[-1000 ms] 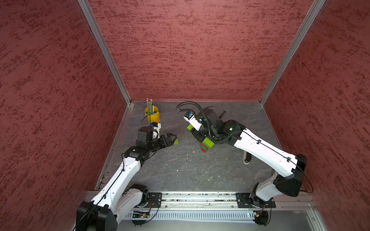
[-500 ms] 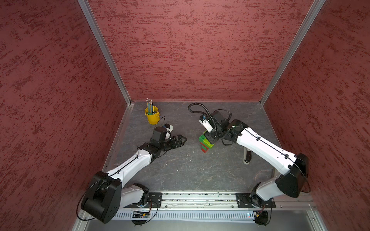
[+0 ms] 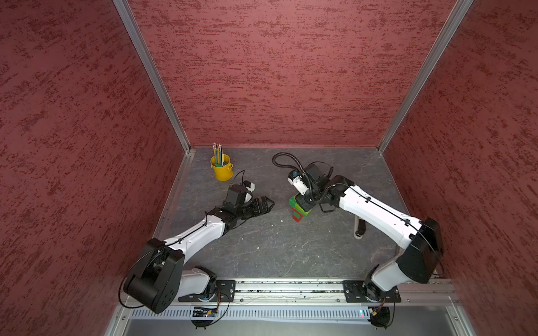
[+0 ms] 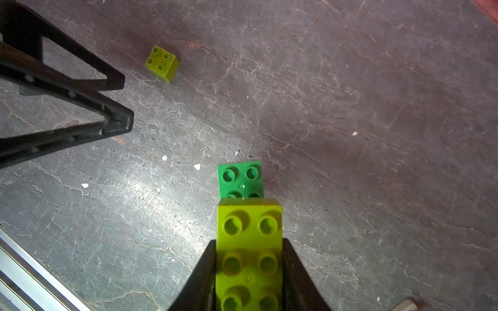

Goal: Assemble a spoon with lego
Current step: Assemble the lego brick with the lego brick.

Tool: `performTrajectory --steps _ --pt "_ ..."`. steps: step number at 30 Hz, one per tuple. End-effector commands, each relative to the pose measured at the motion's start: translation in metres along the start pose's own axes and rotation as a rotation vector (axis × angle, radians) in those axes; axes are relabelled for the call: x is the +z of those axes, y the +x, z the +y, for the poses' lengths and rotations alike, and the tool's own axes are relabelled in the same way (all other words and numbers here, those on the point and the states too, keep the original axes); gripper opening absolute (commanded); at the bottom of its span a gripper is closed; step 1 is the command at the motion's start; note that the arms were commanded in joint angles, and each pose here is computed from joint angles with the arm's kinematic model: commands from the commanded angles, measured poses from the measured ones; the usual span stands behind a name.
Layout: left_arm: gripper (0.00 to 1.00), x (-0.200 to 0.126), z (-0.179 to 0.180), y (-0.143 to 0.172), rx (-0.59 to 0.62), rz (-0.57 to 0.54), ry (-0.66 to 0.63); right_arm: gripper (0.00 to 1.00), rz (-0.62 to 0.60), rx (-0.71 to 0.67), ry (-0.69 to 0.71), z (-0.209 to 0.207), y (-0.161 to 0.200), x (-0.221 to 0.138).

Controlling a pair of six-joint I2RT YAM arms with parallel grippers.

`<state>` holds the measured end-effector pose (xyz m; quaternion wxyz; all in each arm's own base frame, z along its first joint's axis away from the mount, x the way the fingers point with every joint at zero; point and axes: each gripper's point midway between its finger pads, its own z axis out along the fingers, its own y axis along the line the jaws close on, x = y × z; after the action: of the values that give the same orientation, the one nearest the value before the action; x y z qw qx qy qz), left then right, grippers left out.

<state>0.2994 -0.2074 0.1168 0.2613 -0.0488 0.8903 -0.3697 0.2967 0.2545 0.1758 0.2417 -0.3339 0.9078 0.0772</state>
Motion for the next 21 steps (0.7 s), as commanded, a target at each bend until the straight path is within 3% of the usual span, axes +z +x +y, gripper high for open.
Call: performTrajectory --steps 1,21 --pt "1.00 0.002 0.000 0.002 0.004 -0.004 0.007 0.29 -0.029 0.022 -0.012 0.001 -0.006 0.003" --pt "1.00 0.001 0.006 0.005 -0.007 0.002 -0.013 0.29 0.004 -0.007 -0.014 -0.001 0.006 0.014"
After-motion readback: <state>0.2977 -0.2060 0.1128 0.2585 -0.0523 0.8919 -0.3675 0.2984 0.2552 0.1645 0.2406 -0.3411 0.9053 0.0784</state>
